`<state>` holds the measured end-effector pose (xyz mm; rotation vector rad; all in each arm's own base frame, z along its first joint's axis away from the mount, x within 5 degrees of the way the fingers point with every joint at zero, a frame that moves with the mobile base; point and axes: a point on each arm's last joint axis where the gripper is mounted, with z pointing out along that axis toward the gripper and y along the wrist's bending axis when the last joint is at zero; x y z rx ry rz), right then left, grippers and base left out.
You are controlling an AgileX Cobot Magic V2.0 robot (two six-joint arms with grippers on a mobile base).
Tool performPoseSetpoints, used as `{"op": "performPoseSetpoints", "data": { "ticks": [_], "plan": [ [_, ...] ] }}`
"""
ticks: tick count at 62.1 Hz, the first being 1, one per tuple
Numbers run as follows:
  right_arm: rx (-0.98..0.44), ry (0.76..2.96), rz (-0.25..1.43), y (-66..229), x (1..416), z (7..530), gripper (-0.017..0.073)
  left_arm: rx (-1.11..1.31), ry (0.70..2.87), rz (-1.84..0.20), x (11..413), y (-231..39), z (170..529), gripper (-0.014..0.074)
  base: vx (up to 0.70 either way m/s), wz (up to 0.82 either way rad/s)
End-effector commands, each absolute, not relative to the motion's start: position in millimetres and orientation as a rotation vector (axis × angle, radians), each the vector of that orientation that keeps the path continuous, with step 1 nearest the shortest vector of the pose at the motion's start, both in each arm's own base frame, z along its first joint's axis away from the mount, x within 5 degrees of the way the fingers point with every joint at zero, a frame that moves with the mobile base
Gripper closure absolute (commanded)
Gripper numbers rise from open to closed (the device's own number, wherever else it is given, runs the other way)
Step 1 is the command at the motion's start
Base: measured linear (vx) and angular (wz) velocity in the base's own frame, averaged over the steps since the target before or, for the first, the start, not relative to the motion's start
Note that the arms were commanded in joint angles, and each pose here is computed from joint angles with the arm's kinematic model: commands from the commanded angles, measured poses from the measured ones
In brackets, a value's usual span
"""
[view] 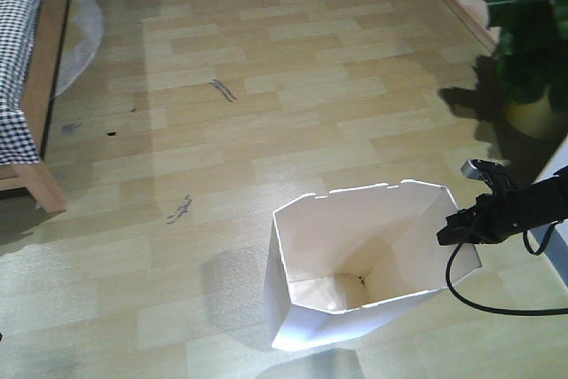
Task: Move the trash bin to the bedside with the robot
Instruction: 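Hold the bin with the right gripper while the base turns toward the bed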
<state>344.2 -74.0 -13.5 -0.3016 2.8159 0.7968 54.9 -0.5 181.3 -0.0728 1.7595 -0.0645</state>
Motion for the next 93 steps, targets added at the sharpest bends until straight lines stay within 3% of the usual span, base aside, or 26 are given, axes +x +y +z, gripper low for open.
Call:
{"op": "performPoseSetpoints", "data": {
  "ticks": [1,93],
  "plan": [
    [-0.276,2.684,0.998,-65.7,353.4,24.4,0.0564,-0.08,1.687,-0.071,55.3,-0.3,184.3,0.0599,0.23,0.43],
    [-0.277,2.683,1.003,-65.5,353.3,24.5,0.0564,-0.08,1.687,-0.071,55.3,-0.3,184.3,0.0599,0.34,0.09]
  ]
}}
